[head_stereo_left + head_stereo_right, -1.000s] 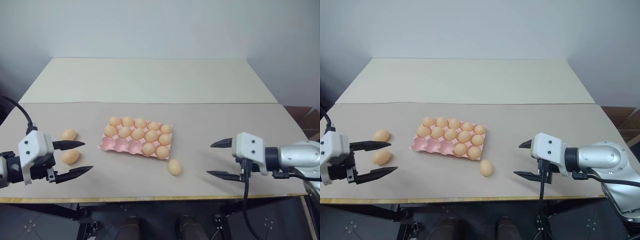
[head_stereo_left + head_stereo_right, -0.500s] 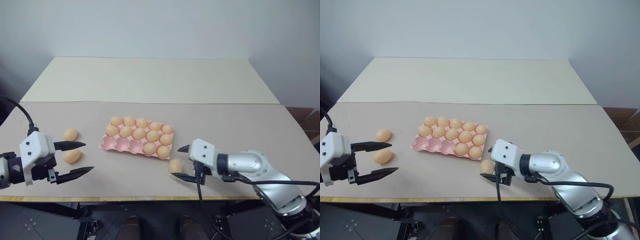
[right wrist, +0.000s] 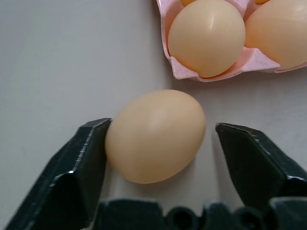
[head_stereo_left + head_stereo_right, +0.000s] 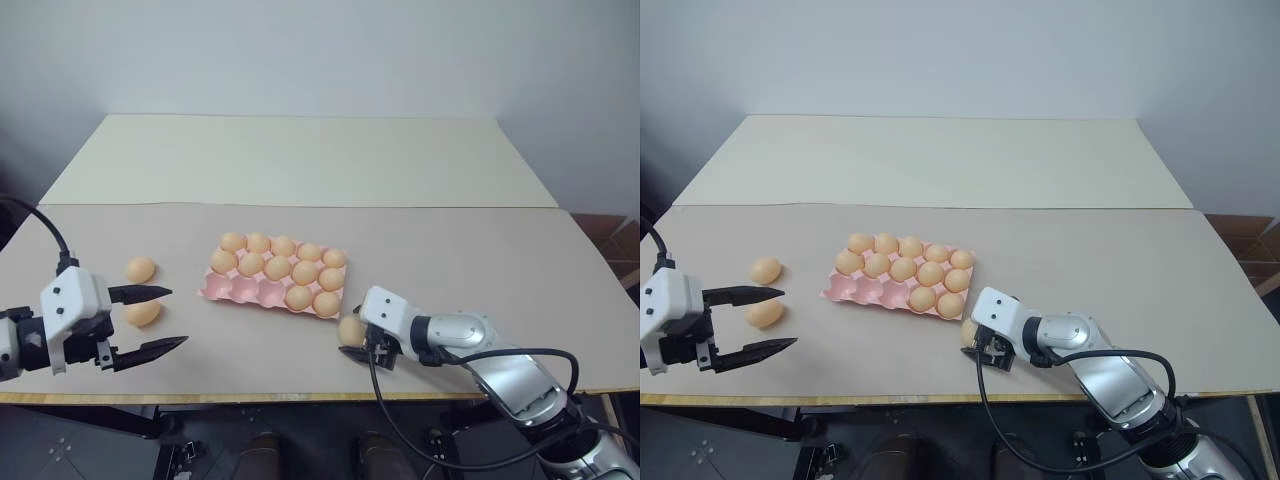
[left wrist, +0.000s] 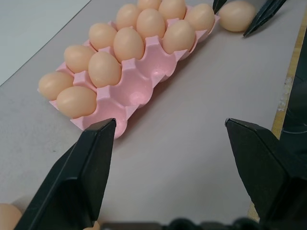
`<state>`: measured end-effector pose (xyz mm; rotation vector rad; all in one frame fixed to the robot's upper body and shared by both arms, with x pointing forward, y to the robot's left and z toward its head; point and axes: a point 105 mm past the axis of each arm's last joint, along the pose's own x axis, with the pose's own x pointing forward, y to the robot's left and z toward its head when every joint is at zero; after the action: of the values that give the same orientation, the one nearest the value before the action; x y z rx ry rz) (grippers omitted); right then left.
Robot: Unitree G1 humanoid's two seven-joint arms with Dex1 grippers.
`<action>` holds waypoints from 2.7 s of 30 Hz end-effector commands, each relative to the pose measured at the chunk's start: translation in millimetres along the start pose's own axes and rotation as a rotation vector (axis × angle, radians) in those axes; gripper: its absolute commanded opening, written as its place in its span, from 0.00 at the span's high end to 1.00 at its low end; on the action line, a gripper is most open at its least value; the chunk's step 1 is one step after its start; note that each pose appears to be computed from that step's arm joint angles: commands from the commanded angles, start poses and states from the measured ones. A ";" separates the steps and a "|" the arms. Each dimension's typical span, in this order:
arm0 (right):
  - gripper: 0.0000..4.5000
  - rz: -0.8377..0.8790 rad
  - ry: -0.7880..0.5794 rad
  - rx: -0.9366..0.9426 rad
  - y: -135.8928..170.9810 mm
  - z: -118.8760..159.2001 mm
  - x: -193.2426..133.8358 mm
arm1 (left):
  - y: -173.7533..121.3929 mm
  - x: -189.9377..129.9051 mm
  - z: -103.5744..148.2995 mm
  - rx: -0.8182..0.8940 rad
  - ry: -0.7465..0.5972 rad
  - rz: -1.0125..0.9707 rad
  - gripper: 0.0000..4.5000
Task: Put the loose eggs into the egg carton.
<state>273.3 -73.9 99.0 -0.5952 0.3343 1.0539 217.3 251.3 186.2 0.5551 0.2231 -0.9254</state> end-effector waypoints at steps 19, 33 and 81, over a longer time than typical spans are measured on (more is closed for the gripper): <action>0.47 -0.097 -0.196 -0.174 -31.9 82.6 -28.4 | 3.7 -22.3 -18.3 -0.022 0.074 0.083 0.12; 0.47 -0.035 -0.380 -0.247 -10.4 147.7 54.8 | -2.9 -29.3 -21.6 -0.039 0.088 0.111 0.12; 0.00 0.236 -0.223 -0.273 -3.0 84.6 -73.3 | -2.3 -34.0 -34.6 -0.048 0.143 0.195 0.12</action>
<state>243.9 -77.6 195.7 -0.6717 0.1082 1.3972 196.4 292.2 160.7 0.5450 0.3431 -0.7155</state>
